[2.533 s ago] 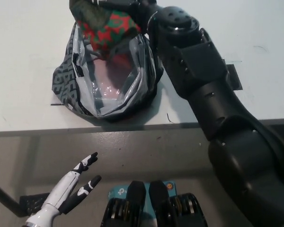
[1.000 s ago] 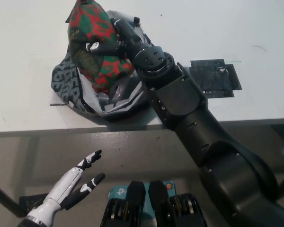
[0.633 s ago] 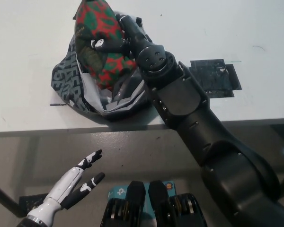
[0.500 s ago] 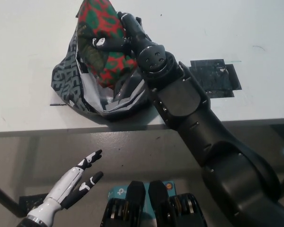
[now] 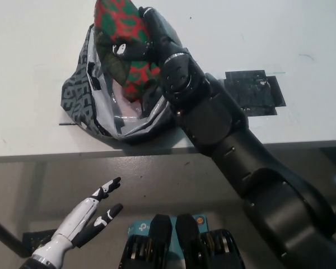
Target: The robot uses its right hand to pick up a bag of coffee beans and puts it in the black plastic bag, then the robot grabs the top of the bag and lifts it.
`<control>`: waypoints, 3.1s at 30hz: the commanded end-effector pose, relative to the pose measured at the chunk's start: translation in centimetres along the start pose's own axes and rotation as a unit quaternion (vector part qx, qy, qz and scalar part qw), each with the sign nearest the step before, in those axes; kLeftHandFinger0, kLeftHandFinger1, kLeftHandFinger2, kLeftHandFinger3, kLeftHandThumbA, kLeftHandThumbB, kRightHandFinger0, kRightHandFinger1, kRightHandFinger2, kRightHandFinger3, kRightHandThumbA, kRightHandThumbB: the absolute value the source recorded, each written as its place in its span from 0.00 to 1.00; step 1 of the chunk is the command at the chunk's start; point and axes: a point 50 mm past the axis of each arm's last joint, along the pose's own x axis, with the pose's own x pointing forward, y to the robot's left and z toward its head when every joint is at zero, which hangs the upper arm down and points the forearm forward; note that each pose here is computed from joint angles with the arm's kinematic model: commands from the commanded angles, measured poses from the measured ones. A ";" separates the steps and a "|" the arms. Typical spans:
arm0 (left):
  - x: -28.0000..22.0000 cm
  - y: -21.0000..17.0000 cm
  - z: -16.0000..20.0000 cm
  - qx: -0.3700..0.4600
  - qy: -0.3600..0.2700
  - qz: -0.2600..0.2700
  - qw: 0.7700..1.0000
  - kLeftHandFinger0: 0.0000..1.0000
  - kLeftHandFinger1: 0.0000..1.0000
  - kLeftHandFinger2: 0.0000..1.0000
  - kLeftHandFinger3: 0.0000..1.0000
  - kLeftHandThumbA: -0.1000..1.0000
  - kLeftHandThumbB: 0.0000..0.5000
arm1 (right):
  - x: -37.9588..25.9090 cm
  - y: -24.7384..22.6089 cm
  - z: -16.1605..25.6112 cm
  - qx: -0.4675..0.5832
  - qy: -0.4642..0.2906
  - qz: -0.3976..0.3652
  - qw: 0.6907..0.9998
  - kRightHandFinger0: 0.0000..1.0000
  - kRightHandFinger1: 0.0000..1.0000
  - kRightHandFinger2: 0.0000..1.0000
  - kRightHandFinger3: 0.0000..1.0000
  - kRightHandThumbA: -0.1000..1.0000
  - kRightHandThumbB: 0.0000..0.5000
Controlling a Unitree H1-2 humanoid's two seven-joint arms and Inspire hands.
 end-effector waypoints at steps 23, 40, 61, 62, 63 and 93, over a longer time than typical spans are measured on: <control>0.6 1.6 0.9 0.017 -0.027 0.010 0.999 1.00 1.00 1.00 1.00 0.97 0.36 | -0.4 -2.5 4.5 -0.136 -0.003 0.116 0.984 1.00 1.00 1.00 1.00 0.92 0.87; 0.7 1.6 0.8 0.018 -0.024 0.005 1.000 1.00 1.00 1.00 1.00 0.97 0.39 | -0.9 -11.3 7.8 -0.157 -0.116 -0.176 0.965 1.00 1.00 1.00 1.00 0.82 0.64; 0.9 1.6 1.1 0.046 -0.023 -0.003 0.999 1.00 1.00 1.00 1.00 1.00 0.35 | 0.6 -7.1 -0.3 -0.170 0.019 -0.088 0.981 1.00 1.00 1.00 1.00 0.92 0.83; 0.9 1.6 1.1 0.044 -0.024 -0.002 0.999 1.00 1.00 1.00 1.00 1.00 0.35 | 0.6 -6.9 -0.4 -0.168 0.021 -0.084 0.982 1.00 1.00 1.00 1.00 0.93 0.83; 0.9 1.6 1.1 0.044 -0.024 -0.002 0.999 1.00 1.00 1.00 1.00 1.00 0.35 | 0.6 -6.8 -0.5 -0.167 0.023 -0.082 0.982 1.00 1.00 1.00 1.00 0.93 0.83; 0.8 1.5 1.1 0.038 -0.018 -0.004 0.999 1.00 1.00 1.00 1.00 0.99 0.32 | -2.1 -12.8 5.8 -0.050 -0.076 -0.154 0.984 1.00 1.00 1.00 1.00 1.00 0.81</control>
